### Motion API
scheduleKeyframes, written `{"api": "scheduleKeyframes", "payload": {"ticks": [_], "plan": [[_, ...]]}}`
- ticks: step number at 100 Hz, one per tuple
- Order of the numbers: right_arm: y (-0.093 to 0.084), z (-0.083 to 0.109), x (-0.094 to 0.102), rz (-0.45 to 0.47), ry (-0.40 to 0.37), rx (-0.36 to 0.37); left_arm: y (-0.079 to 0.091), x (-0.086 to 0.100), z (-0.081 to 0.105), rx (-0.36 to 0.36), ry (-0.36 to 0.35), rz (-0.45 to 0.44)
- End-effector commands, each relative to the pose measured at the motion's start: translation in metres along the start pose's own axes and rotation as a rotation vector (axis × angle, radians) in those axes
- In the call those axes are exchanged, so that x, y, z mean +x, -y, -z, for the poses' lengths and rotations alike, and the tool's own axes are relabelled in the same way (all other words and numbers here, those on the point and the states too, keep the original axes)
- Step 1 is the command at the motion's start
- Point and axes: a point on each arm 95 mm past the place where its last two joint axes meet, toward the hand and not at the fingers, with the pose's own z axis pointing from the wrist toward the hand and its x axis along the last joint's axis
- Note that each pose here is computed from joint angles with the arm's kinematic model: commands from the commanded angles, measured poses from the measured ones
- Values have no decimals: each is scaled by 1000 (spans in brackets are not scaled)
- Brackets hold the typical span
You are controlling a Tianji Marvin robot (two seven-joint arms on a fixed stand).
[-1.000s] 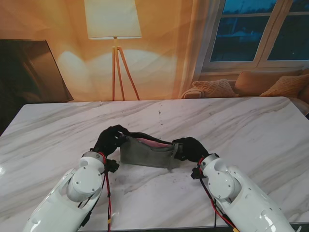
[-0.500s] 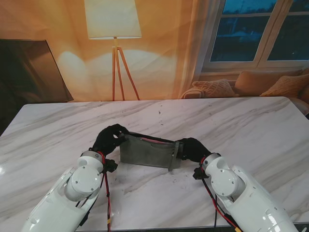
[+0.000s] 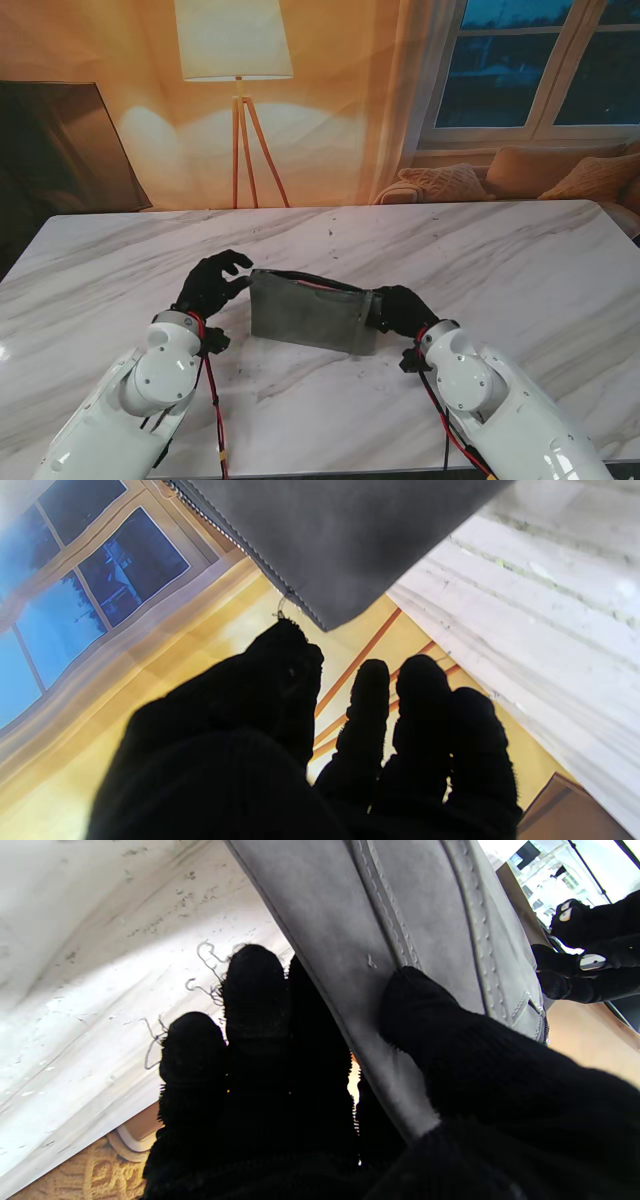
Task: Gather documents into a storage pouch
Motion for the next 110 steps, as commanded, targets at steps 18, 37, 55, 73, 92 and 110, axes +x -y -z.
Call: {"api": "scheduleKeyframes", "payload": {"ticks": [18, 37, 55, 73, 92, 110], "plan": [[6, 2, 0, -2, 12, 1, 19, 9, 13, 41, -57, -42], [6, 3, 2, 0, 4, -13, 13, 24, 21, -34, -95, -9], [6, 3, 3, -1, -2, -13, -10, 37, 22, -179, -114, 48], [6, 4, 3, 0, -6, -16, -33, 45, 20, -310, -116, 86], [5, 4, 3, 2, -10, -21, -54, 46, 18, -416, -117, 102], [5, 5, 3, 4, -15, -25, -71, 43, 20, -500, -104, 125]]}}
